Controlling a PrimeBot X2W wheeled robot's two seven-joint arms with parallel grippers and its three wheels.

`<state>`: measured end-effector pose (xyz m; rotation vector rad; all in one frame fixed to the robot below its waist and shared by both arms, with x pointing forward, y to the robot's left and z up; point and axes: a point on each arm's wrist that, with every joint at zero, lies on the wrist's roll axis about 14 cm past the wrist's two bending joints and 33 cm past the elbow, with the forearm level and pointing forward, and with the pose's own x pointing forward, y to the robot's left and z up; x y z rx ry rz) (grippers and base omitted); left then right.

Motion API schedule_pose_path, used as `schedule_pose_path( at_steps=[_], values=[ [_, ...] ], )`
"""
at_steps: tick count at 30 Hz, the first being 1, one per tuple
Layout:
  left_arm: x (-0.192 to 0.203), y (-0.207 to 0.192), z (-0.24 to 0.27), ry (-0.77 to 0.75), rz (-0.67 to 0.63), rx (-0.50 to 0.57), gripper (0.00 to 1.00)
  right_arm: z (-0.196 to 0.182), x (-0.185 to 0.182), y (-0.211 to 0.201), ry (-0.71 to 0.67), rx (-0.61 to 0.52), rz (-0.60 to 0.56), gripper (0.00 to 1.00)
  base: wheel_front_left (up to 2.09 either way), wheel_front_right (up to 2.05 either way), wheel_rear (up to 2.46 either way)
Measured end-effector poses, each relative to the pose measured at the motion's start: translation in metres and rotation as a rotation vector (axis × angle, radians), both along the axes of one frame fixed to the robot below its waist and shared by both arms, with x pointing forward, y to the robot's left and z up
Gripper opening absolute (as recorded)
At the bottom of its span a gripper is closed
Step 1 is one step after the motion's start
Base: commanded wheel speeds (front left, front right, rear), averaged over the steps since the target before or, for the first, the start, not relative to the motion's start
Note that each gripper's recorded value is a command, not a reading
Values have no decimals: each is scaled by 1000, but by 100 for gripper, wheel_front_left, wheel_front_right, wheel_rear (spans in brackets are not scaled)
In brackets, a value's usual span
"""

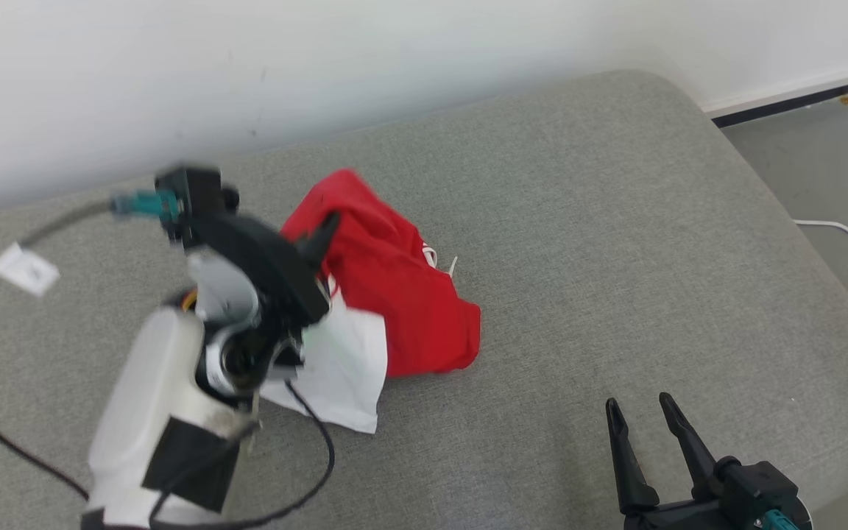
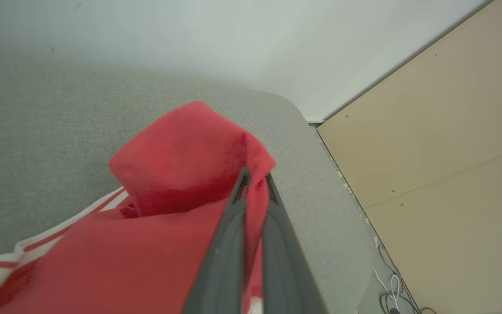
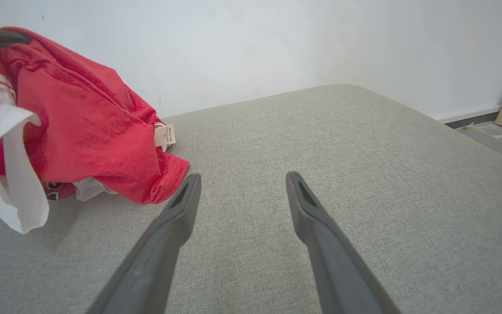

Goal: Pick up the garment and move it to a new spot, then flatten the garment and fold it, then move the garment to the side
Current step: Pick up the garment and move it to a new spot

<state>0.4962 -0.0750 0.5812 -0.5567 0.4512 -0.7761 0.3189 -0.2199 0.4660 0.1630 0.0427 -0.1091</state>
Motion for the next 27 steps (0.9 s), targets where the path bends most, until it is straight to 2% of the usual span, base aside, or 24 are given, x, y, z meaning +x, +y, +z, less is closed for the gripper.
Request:
schedule_pose_path(
  at_steps=[3, 4, 5, 6, 11, 19, 24, 27],
  values=[
    [-5, 8, -46, 71, 49, 39, 0, -1, 1, -1, 5, -3, -1, 100, 0, 0, 0],
    [-5, 13, -57, 75, 74, 57, 36, -1, 3, 0, 4, -4, 3, 100, 0, 0, 0],
    [-6, 18, -66, 74, 96, 76, 86, -1, 4, 1, 5, -7, 8, 100, 0, 0, 0],
    [-7, 23, -74, 72, 118, 89, 100, -1, 5, 3, 4, -9, 14, 100, 0, 0, 0],
    [-17, 50, -104, 77, 234, 94, 100, -1, 11, 12, 0, -11, 48, 100, 0, 0, 0],
    [-46, 97, -97, -103, 457, -23, 100, 6, 15, 20, -16, -31, 84, 100, 0, 0, 0],
    [-72, 131, -98, -175, 563, 2, 100, 9, 14, 25, -18, -43, 103, 100, 0, 0, 0],
    [-83, 163, -82, -260, 654, 26, 100, 12, 15, 27, -23, -45, 115, 100, 0, 0, 0]
  ],
)
